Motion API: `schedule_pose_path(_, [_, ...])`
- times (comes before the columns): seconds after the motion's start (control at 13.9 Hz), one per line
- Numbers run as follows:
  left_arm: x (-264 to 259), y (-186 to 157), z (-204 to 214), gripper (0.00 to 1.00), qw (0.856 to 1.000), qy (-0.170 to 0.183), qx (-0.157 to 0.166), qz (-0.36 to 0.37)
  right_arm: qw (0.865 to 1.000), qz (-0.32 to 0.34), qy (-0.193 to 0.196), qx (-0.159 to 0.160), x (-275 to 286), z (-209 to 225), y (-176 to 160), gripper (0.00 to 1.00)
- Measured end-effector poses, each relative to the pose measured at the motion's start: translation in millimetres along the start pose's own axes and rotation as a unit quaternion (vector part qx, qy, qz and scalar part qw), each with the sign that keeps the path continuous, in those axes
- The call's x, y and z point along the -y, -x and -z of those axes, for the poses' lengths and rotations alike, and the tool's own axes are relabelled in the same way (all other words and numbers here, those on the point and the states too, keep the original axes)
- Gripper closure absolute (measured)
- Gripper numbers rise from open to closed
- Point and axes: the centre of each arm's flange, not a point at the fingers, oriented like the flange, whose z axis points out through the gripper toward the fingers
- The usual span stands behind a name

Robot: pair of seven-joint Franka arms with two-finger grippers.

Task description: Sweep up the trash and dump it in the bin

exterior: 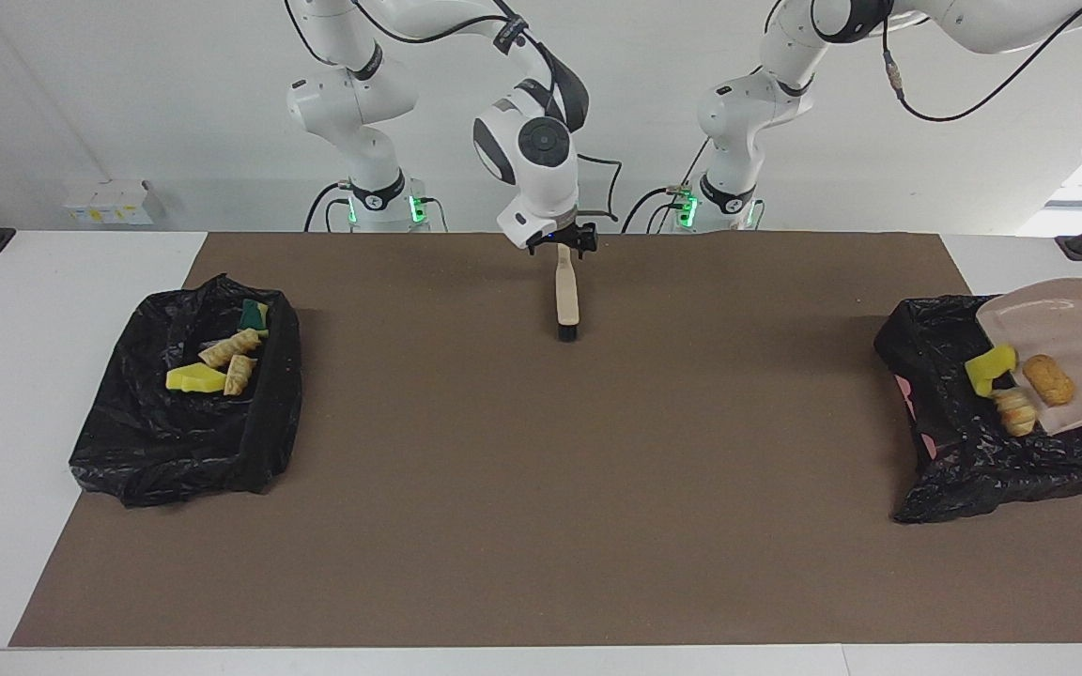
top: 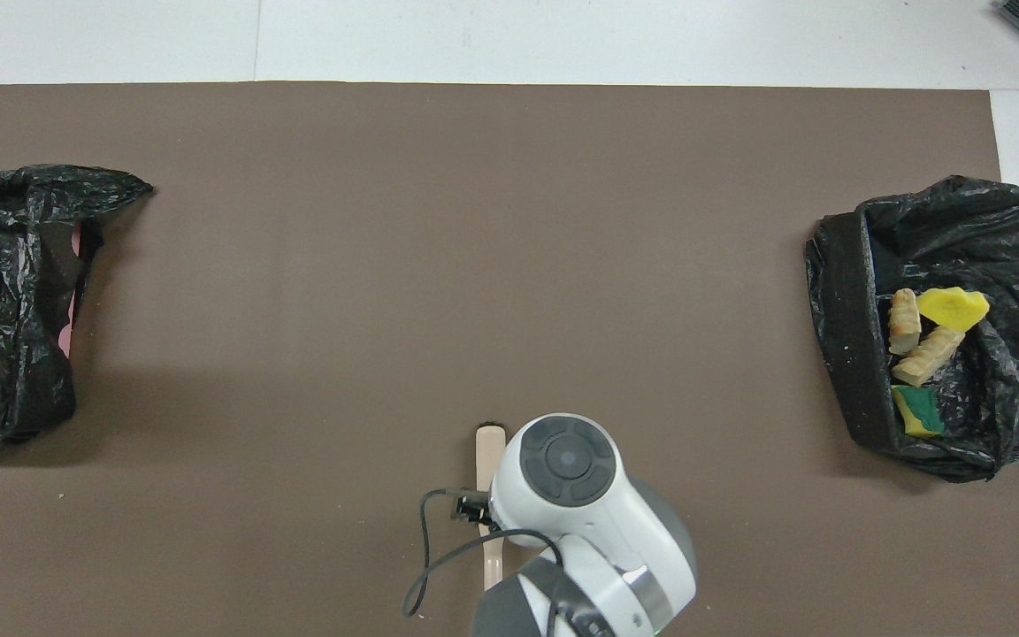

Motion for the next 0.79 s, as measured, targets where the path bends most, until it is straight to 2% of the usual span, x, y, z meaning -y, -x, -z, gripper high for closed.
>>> schedule_pose_path(0.22, [7, -5, 15, 0.68, 0.998, -0.002, 0.067, -0.005, 0.999, -0.039, 0.001, -0.035, -41, 20, -54, 0.0])
schedule_pose_path(0.36, [6, -6, 22, 0.68, 0.996, -0.004, 0.09, 0.003, 0.997, -0.054, 0.001, -0.059, -78, 42, -92, 0.0])
schedule_pose_path(0.5, [0, 1, 32, 0.68, 0.995, -0.01, 0.094, 0.015, 0.995, -0.055, -0.008, -0.077, -119, 75, -128, 0.0])
schedule_pose_path(0.65, [-8, 9, 48, 0.68, 0.995, -0.02, 0.093, 0.027, 0.995, -0.054, -0.008, -0.084, -150, 114, -147, 0.0])
schedule_pose_path(0.72, [-11, 8, 58, 0.68, 0.996, -0.022, 0.077, 0.036, 0.994, -0.05, 0.0, -0.095, -161, 137, -151, 0.0])
schedule_pose_path(0.79, [-15, 3, 65, 0.68, 0.998, -0.021, 0.043, 0.052, 0.993, -0.045, 0.007, -0.109, -169, 158, -152, 0.0])
